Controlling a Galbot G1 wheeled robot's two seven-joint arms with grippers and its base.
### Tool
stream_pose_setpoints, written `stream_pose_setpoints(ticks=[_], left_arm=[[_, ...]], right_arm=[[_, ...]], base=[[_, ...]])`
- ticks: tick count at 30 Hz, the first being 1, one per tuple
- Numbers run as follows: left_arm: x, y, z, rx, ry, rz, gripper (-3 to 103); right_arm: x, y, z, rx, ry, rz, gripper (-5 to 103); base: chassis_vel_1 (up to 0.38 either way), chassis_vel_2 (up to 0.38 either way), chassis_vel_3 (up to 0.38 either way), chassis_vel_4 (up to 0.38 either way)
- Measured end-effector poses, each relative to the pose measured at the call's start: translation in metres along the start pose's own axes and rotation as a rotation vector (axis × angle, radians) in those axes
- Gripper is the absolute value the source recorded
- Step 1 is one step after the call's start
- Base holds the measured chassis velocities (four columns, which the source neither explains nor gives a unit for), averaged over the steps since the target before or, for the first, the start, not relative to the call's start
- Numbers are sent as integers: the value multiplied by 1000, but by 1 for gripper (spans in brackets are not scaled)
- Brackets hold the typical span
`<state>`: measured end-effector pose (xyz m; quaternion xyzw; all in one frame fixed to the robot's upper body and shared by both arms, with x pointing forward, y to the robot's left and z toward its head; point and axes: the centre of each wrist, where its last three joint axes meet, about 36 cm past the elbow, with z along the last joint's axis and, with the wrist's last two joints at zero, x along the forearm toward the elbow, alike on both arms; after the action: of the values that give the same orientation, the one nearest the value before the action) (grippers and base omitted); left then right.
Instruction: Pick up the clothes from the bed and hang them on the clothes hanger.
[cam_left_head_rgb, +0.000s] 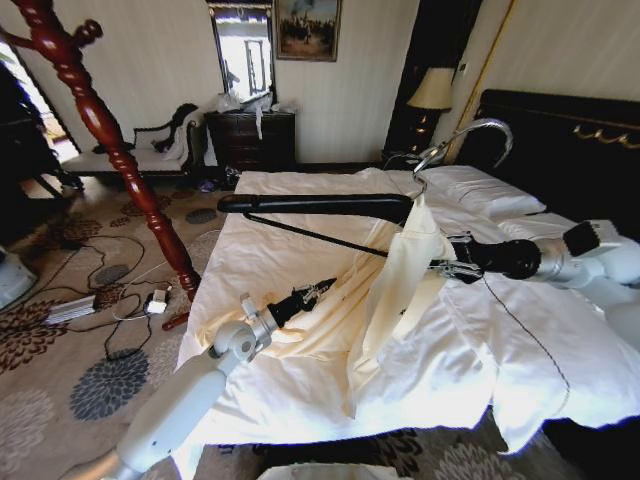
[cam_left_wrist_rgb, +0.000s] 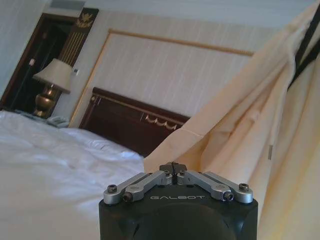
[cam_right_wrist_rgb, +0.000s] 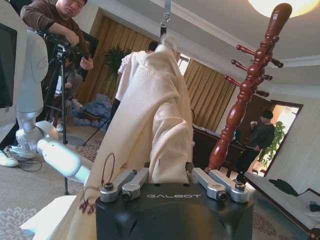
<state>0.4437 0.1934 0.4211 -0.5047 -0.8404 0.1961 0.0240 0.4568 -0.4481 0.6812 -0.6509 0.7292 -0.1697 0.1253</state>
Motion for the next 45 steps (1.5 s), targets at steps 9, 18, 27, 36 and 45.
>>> stream_pose_setpoints(ticks=[9,18,27,36,45], left_arm=[[0,-1,9,-40,4,-31,36],[-3,1,8,-44,11,7,68],[-16,11,14,-38,54,58,94],[-58,13,19,-13,114,186,100],[-64,21,19,31,95,171,76]], right_arm=[[-2,1,-1,1,-13,-2,20],[-5,0,-9,2,-29,-8,20],[-12,3,-13,3,-38,-27,20],[-24,8,-14,-10,-28,-65,20],[-21,6,-19,3,-25,-63,20]], base=[[0,0,0,0],[0,0,0,0],[0,0,0,0],[0,0,0,0],[0,0,0,0]])
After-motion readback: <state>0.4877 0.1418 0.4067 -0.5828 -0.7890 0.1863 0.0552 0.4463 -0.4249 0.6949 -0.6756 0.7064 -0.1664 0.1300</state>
